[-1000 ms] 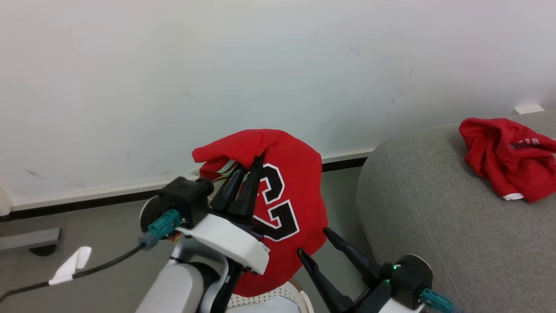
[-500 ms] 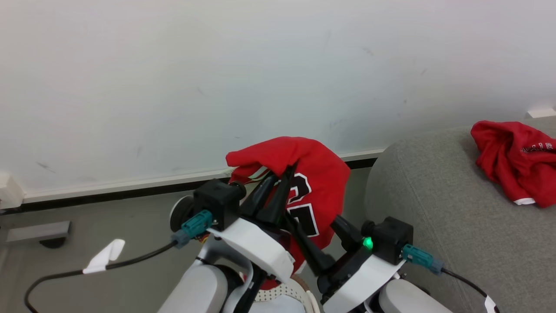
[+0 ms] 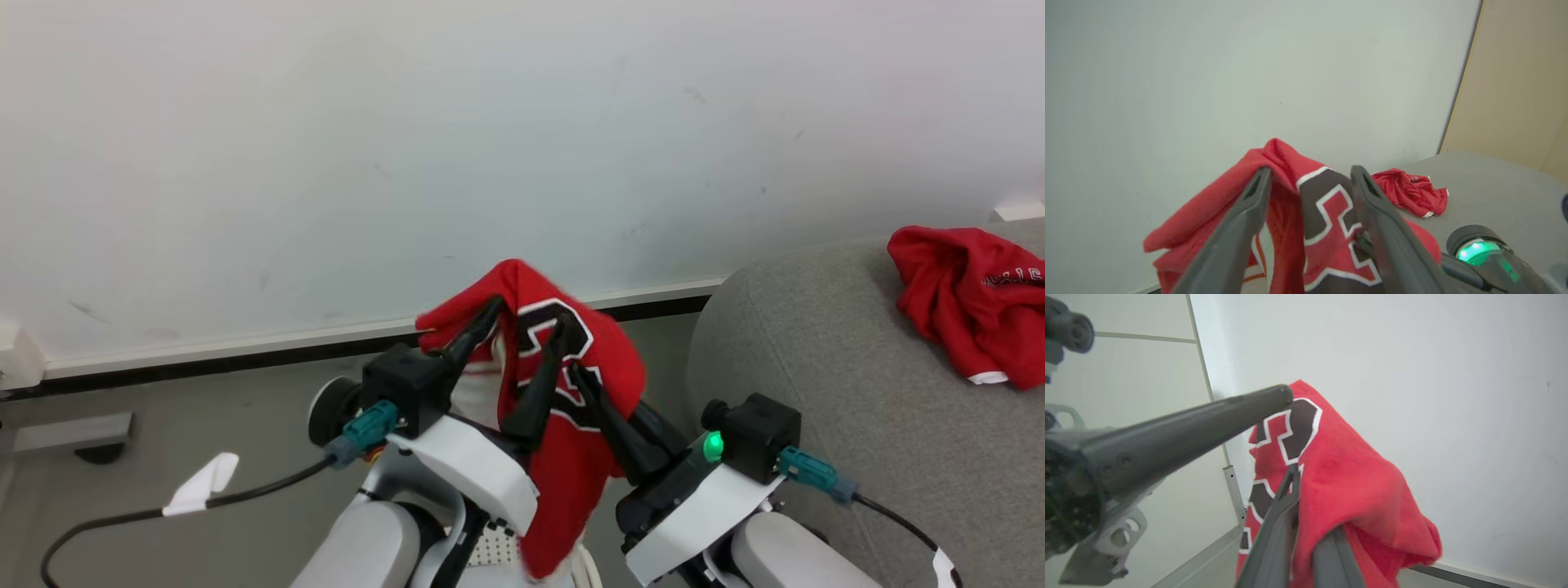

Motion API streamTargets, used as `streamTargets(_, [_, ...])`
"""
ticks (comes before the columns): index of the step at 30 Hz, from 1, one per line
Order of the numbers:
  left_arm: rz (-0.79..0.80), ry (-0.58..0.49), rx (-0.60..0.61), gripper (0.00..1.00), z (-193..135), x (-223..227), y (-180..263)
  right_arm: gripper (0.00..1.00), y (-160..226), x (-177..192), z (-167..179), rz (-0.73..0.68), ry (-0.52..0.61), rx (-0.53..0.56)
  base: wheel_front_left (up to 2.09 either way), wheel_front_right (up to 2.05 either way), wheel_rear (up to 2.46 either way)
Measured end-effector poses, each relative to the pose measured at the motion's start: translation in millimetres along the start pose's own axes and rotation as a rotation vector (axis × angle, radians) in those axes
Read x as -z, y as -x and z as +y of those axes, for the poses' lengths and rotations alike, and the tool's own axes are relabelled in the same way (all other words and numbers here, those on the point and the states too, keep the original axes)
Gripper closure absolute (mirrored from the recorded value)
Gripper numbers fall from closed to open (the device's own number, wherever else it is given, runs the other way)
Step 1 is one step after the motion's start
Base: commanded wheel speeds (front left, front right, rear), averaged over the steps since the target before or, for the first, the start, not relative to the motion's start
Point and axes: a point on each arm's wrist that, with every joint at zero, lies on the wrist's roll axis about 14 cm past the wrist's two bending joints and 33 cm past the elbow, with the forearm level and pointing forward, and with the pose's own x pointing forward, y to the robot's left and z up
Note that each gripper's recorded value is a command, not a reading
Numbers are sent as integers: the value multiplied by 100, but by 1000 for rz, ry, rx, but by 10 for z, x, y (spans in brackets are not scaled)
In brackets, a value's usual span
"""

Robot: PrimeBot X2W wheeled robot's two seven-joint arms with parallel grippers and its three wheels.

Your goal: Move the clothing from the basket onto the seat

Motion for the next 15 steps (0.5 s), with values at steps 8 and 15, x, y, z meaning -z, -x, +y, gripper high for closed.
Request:
streamTargets(8, [60, -19, 23, 0, -56, 246, 39, 100, 84, -190, -251, -45, 42, 65, 0, 0, 0])
streamTargets(15, [106, -2, 55, 0, -167, 452, 54, 100, 234, -359, -518, -77, 92, 137, 0, 0, 0])
